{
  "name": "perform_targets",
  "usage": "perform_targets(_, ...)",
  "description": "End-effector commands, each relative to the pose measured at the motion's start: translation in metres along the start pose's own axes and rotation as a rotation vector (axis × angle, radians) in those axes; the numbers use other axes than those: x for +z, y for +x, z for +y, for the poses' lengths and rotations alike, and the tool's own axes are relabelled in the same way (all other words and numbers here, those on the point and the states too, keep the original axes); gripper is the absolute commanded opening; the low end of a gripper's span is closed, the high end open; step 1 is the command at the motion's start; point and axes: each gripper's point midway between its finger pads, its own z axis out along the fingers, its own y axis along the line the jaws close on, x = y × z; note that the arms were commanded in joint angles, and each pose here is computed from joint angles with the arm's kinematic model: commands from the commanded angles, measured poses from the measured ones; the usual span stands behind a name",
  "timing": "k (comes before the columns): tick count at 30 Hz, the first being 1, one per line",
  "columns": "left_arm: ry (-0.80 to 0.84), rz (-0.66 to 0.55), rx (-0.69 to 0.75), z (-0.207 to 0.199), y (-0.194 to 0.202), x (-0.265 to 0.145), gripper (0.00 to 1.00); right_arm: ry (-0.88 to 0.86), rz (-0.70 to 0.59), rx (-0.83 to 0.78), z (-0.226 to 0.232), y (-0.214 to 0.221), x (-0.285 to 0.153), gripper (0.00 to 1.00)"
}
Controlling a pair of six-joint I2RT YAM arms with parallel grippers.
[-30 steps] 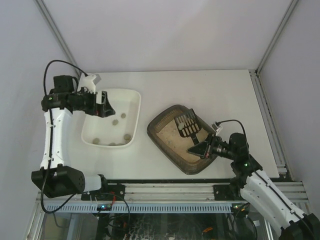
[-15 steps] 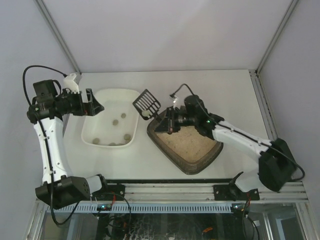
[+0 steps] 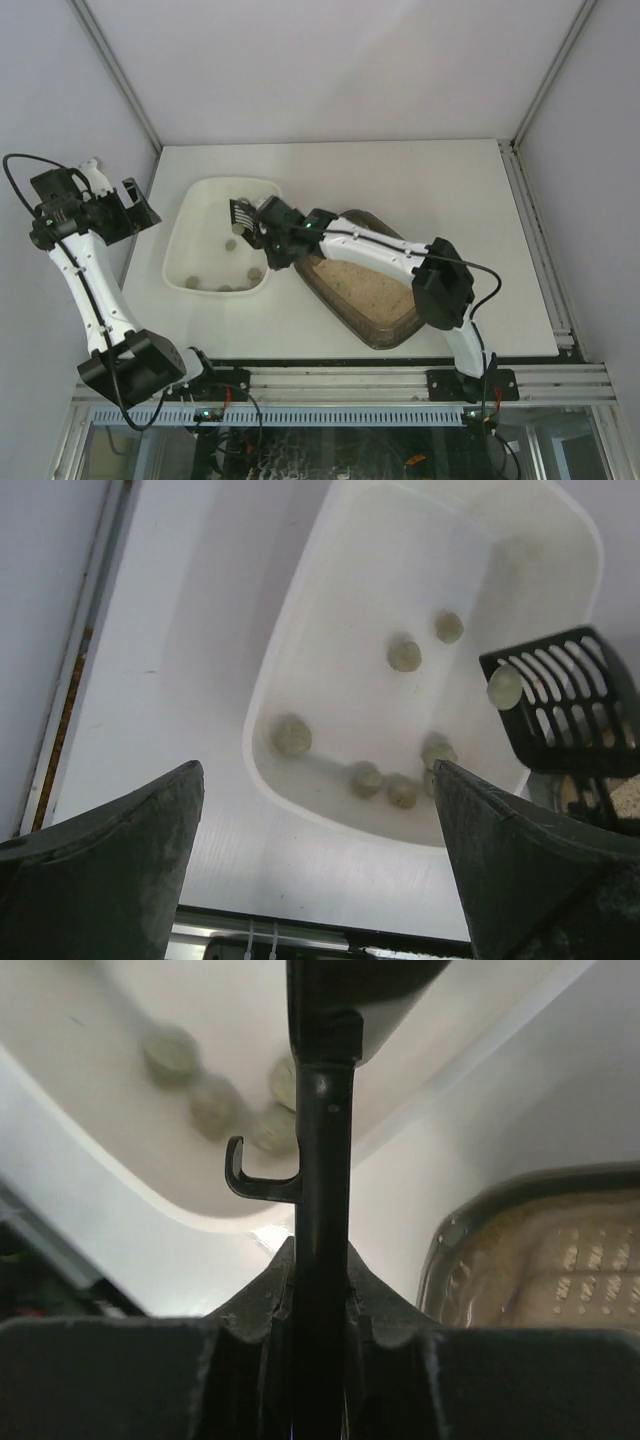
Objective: Clean the litter box
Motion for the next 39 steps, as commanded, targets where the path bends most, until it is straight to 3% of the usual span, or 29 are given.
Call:
perform_targets(1,-0.096,-0.045,-0.048,0.011,-0.004,-0.011,1.00,0.428,-0.042,-0.364,-0.024,-0.001,-0.024,0.00)
perform_targets(8,-0.064,-0.100,-0.057,0.003,-0.012,-0.015,1.00,0.571,-0.099,-0.552,-0.009,0.001,-0.021,0.00)
perform_targets(14,-0.047,-0.078,-0.073,0.001,-0.006,-0.009,0.99,0.556,-0.188,-0.522,0.004,-0.015,-0.036,0.00)
perform_targets(20,-0.002,-0.071,-0.061,-0.006,0.003,-0.007,0.98,0.315,-0.222,-0.277,-0.008,-0.003,-0.101,0.00)
perform_targets(24,0.017,-0.083,-0.064,-0.009,0.006,-0.007,0.98,0.095,-0.050,-0.008,-0.050,0.062,-0.129,0.00)
perform_targets(28,0.041,-0.152,-0.092,-0.015,0.001,-0.006,0.98,-0.078,-0.011,0.170,-0.069,0.103,-0.163,0.00)
perform_targets(33,0.060,-0.178,-0.080,-0.021,0.001,0.001,0.98,-0.173,0.034,0.347,-0.095,0.136,-0.174,0.00)
perform_targets(39,0.071,-0.144,-0.088,-0.024,0.008,0.009,0.98,-0.288,0.100,0.461,-0.093,0.150,-0.169,0.00)
